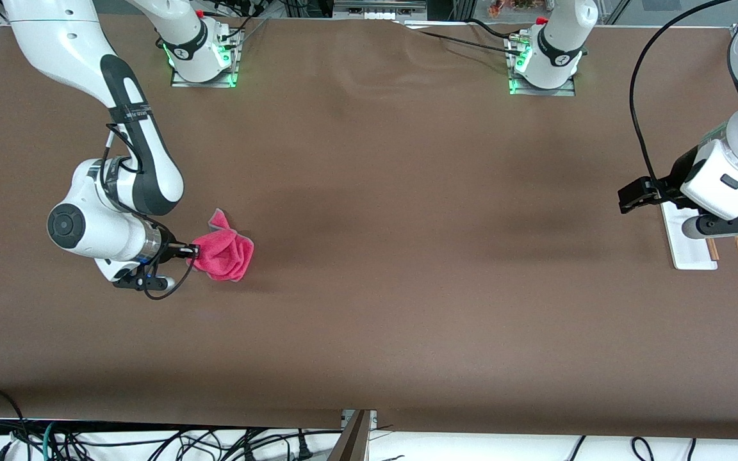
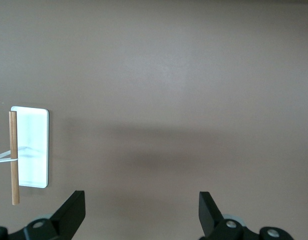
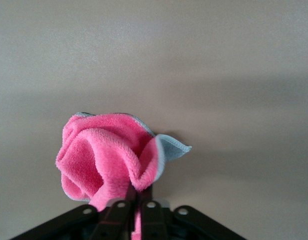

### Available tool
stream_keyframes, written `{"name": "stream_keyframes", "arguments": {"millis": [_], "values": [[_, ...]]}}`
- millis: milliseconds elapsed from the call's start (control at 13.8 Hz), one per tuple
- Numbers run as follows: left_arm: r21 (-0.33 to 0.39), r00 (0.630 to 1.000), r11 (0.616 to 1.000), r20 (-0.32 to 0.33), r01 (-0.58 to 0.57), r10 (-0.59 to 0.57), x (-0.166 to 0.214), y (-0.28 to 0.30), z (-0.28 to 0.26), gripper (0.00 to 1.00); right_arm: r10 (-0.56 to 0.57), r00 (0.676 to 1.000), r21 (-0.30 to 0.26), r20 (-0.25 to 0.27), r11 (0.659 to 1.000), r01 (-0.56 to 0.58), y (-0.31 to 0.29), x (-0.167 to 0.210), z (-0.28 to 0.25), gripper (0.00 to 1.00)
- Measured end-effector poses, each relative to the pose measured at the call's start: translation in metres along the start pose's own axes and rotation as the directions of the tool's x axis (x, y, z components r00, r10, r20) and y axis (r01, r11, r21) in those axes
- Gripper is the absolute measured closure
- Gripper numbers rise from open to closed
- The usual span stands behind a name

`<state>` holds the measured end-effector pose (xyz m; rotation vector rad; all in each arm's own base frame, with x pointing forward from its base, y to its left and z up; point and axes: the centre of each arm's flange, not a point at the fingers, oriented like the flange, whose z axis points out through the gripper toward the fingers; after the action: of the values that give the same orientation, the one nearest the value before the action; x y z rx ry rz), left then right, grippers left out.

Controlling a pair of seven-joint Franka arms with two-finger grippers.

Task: Pass towel and hang on rack
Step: 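Close the right gripper on the pink towel's corner, then lift the towel with the right gripper while the left gripper approaches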

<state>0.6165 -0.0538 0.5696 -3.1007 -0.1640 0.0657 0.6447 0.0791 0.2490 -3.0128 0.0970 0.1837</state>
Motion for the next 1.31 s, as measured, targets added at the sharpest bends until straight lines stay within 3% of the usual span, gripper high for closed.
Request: {"name": "stream_keyframes", "arguments": {"millis": [364,509,945,1309], "values": [[-0.002,1.0,1.0,-0.01,0.005,-0.005,-0.001,0.002,-0.005,0.0,-0.016,1.0,0.011,-0.009,1.0,0.016,-0.016,0.003,-0.009,0.98],[-0.002,1.0,1.0,-0.011,0.005,-0.005,-0.001,0.002,-0.006,0.0,0.009,1.0,0.016,0.014,1.0,-0.009,-0.031,0.004,-0.022,0.98],[-0.002,1.0,1.0,-0.012,0.006,-0.006,-0.002,0.003,-0.007,0.0,0.188,0.97,0.094,0.155,0.974,-0.204,-0.118,-0.007,-0.091,0.98],[-0.004,0.999,1.0,-0.049,0.006,-0.007,-0.017,0.002,0.002,0.0,0.354,0.876,0.174,0.328,0.889,-0.424,-0.189,-0.032,-0.139,0.98]]}}
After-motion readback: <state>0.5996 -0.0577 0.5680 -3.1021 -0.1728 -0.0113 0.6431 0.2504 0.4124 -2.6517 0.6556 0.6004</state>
